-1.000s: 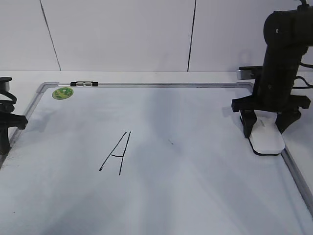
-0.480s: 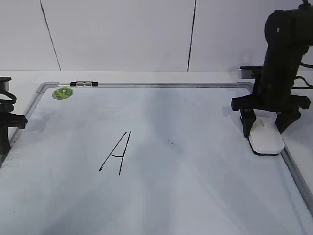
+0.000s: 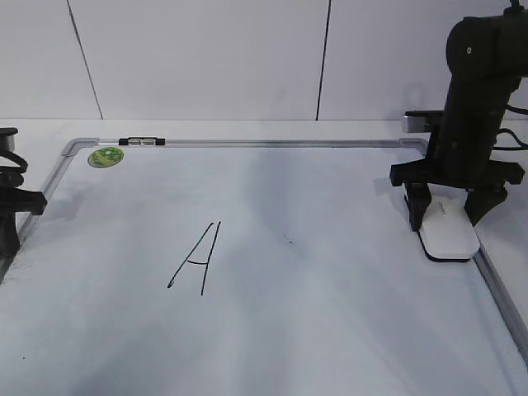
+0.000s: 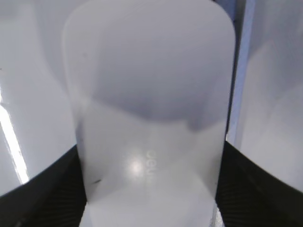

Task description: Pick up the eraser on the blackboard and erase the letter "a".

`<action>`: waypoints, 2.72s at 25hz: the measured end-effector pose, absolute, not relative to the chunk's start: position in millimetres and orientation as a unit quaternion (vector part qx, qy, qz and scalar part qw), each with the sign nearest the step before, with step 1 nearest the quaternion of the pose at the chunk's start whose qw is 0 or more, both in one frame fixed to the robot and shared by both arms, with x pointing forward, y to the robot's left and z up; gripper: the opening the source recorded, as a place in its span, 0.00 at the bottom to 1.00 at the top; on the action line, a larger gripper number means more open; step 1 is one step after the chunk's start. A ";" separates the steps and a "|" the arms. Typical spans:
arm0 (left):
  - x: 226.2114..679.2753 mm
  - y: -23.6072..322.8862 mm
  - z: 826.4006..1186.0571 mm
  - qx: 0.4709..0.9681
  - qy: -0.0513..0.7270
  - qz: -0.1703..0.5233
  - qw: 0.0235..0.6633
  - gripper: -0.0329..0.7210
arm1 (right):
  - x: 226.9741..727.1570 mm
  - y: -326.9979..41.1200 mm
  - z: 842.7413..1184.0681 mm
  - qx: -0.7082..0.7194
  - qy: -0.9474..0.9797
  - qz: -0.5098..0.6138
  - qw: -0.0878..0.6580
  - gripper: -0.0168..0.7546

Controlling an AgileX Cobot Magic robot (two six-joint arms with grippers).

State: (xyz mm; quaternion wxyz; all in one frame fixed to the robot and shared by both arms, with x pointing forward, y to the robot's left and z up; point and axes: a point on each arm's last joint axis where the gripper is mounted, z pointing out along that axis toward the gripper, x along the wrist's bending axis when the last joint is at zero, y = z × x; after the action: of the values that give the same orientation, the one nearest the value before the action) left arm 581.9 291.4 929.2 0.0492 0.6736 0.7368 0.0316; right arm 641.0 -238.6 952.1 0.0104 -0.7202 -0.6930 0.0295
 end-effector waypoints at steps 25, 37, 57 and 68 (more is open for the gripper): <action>582.5 291.7 929.2 0.672 0.738 0.033 0.052 0.23 | 640.9 -238.4 952.1 -0.717 -0.696 0.029 0.011 0.79; 582.8 291.7 929.2 0.672 0.738 0.033 0.053 0.25 | 640.8 -237.6 952.1 -0.710 -0.704 0.026 0.015 0.89; 583.1 291.7 929.2 0.672 0.738 0.035 0.055 0.29 | 638.7 -241.6 969.5 -0.718 -0.695 0.020 -0.014 0.89; 583.1 292.5 929.2 0.671 0.739 0.035 0.055 0.32 | 625.7 -241.7 1024.4 -0.726 -0.685 -0.043 -0.045 0.89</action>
State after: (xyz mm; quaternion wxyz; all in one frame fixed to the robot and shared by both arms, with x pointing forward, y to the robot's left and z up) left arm 583.1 292.5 929.2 0.0546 0.6709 0.7387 0.0347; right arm 625.7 -241.7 1024.4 -0.0451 -0.7255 -0.6854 -0.0428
